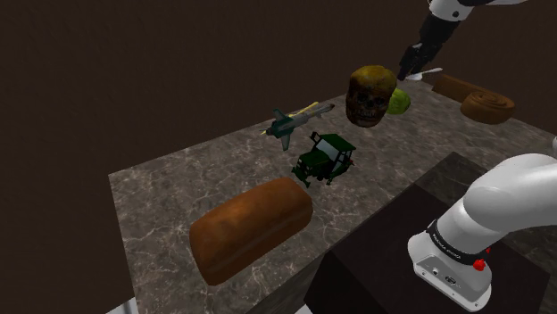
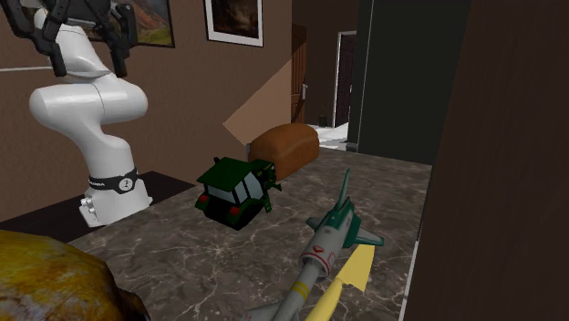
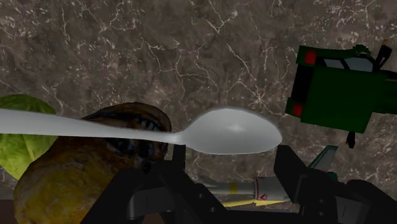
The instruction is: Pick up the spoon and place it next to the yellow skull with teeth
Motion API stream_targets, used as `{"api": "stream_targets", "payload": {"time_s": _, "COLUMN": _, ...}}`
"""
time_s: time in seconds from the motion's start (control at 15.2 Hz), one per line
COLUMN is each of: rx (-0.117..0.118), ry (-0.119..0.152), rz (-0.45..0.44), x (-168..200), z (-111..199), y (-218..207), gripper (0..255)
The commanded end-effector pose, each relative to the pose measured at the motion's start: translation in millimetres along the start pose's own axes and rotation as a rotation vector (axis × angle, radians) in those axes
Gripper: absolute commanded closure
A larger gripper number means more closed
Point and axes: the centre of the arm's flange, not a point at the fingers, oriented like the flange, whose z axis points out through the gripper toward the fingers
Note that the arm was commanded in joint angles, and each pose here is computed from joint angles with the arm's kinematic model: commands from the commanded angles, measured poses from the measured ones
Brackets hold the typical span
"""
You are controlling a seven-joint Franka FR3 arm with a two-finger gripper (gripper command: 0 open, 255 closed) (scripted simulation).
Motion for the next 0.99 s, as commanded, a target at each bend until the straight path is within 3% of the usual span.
{"api": "stream_targets", "payload": {"time_s": 0.0, "rx": 0.0, "ry": 0.0, "rz": -0.001, "x": -4.3, "z": 2.3, "y": 27.2, "gripper": 255}}
{"api": "stream_targets", "payload": {"time_s": 0.92, "rx": 0.0, "ry": 0.0, "rz": -0.001, "x": -36.0, "z": 3.7, "y": 209.2, "gripper": 255}}
